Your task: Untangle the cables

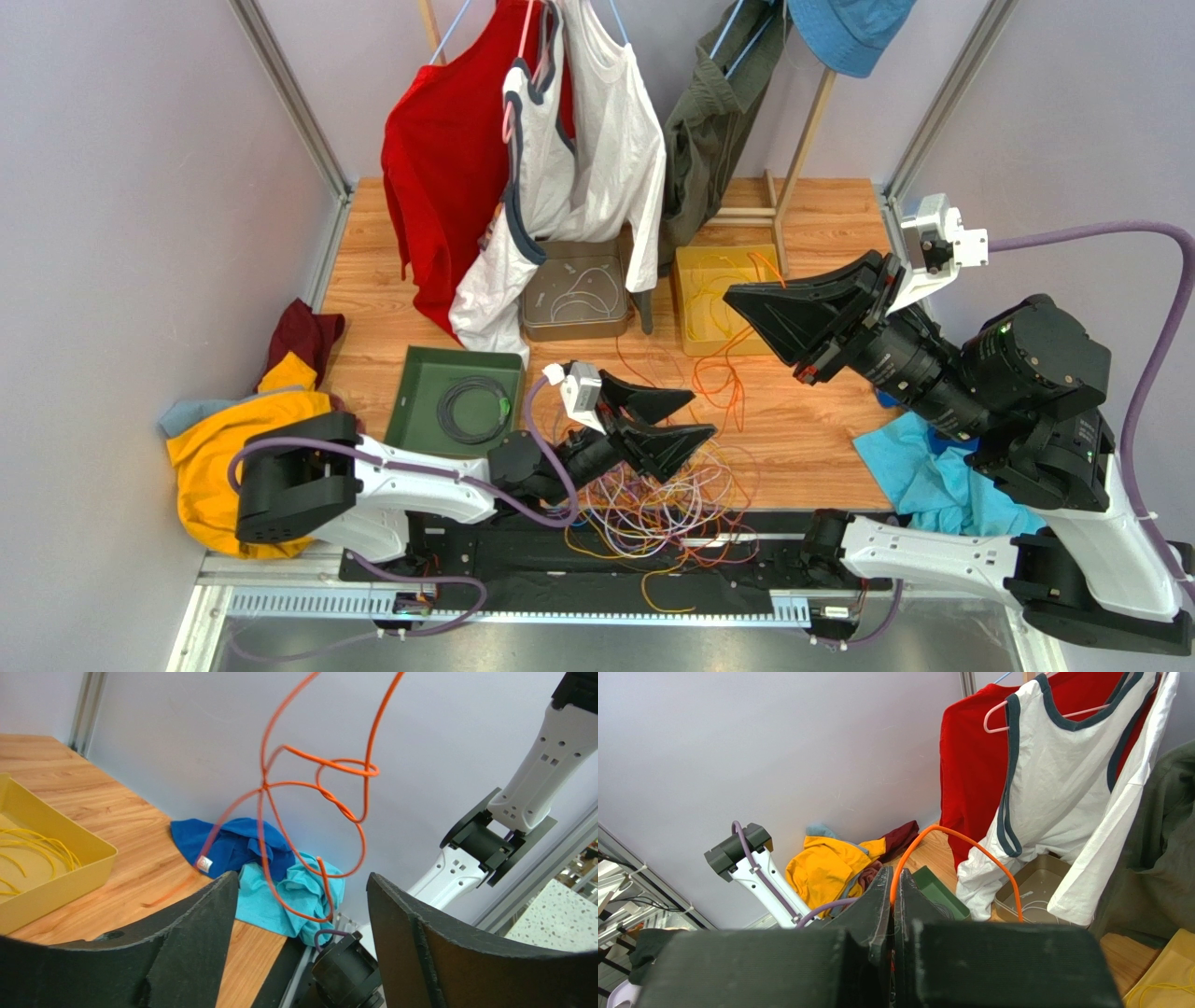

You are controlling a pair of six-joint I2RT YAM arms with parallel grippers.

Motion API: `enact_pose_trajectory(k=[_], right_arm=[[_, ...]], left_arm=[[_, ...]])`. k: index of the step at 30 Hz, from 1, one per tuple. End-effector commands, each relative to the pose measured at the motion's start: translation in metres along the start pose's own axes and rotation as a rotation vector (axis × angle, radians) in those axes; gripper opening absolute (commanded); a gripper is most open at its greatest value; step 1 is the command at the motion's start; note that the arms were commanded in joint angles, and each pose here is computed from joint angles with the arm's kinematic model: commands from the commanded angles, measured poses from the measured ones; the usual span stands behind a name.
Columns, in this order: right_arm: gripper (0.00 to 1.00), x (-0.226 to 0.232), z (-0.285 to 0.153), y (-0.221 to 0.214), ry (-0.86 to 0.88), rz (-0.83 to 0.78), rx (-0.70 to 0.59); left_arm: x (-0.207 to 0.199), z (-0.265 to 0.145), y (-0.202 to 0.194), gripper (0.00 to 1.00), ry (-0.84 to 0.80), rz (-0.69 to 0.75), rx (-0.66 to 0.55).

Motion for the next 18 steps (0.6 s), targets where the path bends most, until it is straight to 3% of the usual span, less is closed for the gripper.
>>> enact_pose_trajectory(k=[1,4,5,7,8,10,14,18], right_arm=[[0.0,0.005,-0.001,0.007,0.031,0.014,-0.037],[0.0,0.005,-0.001,0.006,0.032,0.016,-0.035],[0.0,0.005,-0.002,0.006,0.031,0.016,-0.037],[0.0,0.005,-0.003,0.006,0.032,0.017,-0.035],[0.0,0.004,-0.003,0.006,0.031,0.016,-0.035],[0.0,0.004,-0.004,0.006,0.028,0.017,-0.036],[0.0,0.002,-0.009,0.007,0.015,0.008,-0.041],[0.0,0.001,-0.014,0.013,0.007,0.001,-0.056]], left_arm=[[-0.021,0.018,0.013,0.72,-0.098,-0.05,-0.068],[-0.023,0.023,0.01,0.55,-0.113,-0.052,-0.061],[-0.023,0.024,0.008,0.44,-0.112,-0.051,-0.058],[-0.023,0.026,0.009,0.32,-0.106,-0.047,-0.064],[-0.022,0.026,0.01,0.13,-0.094,-0.047,-0.071],[-0.018,0.024,0.01,0.0,-0.073,-0.037,-0.072],[-0.005,0.013,0.015,0.0,0.03,-0.038,-0.084],[0.034,-0.021,-0.012,0.0,0.305,-0.018,0.1]])
Point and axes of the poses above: each gripper's point midway between its finger pads, its own z axis out along the fingers, its own x axis along the line the jaws close on, y = z × x, the point moved 7 cm from there along -z, back along the fingers, and after that the axes turned 4 degrees about z, right-handed, at the moved point
